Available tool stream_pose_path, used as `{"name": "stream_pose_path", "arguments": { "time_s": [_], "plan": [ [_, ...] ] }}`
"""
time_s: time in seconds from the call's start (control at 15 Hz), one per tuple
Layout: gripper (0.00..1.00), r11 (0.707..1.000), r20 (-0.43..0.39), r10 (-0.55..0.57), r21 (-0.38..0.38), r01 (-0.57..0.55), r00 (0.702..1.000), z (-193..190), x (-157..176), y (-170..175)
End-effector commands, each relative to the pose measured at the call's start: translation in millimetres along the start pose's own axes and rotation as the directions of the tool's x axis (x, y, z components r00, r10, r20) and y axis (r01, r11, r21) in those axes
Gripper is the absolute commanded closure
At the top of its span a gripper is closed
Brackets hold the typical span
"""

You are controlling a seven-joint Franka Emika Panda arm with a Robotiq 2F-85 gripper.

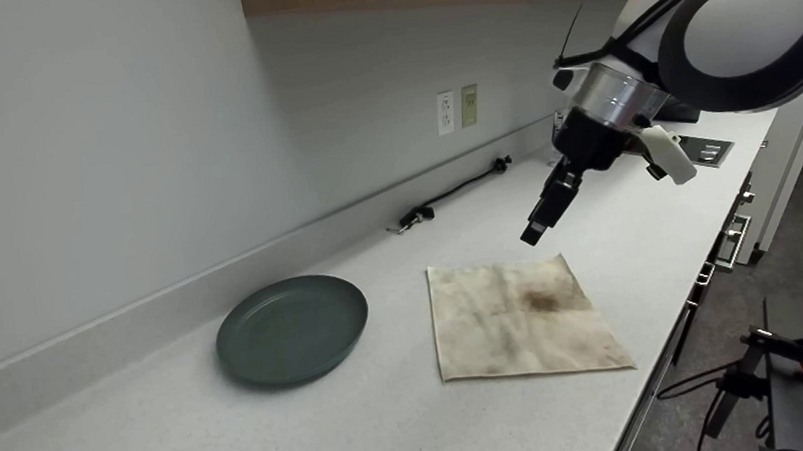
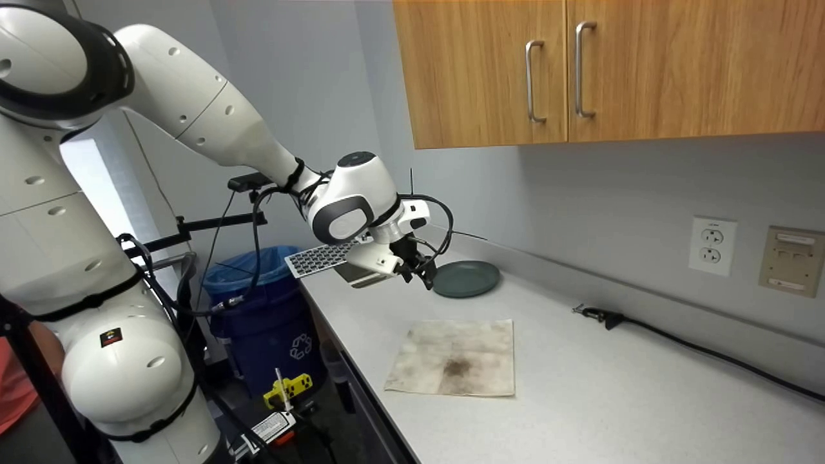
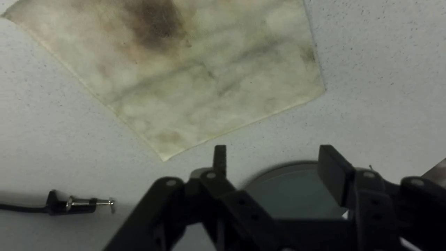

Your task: Spread the kitchen towel

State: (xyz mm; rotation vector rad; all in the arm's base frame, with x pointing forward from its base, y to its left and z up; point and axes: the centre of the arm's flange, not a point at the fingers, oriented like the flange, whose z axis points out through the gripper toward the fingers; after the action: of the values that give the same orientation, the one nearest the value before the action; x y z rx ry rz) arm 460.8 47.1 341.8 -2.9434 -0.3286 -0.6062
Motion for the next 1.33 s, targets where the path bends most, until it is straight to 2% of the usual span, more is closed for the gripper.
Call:
{"name": "stream_pose_path", "arguments": {
  "time_s": [0.0, 0.2, 0.27, 1.27],
  "plan": [
    [0.01, 0.999, -0.078, 0.041, -0.002, -0.041, 0.996, -7.2, -9.8, -2.5],
    [0.00, 0.996, -0.117, 0.089, -0.010, -0.090, 0.989, -8.4, -11.4, -2.0],
    [0.00, 0.998, -0.075, 0.065, -0.013, -0.066, 0.995, -3.0, -2.4, 1.8],
    [0.00, 0.998, -0.072, 0.068, -0.014, -0.069, 0.995, -0.7, -3.7, 2.0]
  ]
}}
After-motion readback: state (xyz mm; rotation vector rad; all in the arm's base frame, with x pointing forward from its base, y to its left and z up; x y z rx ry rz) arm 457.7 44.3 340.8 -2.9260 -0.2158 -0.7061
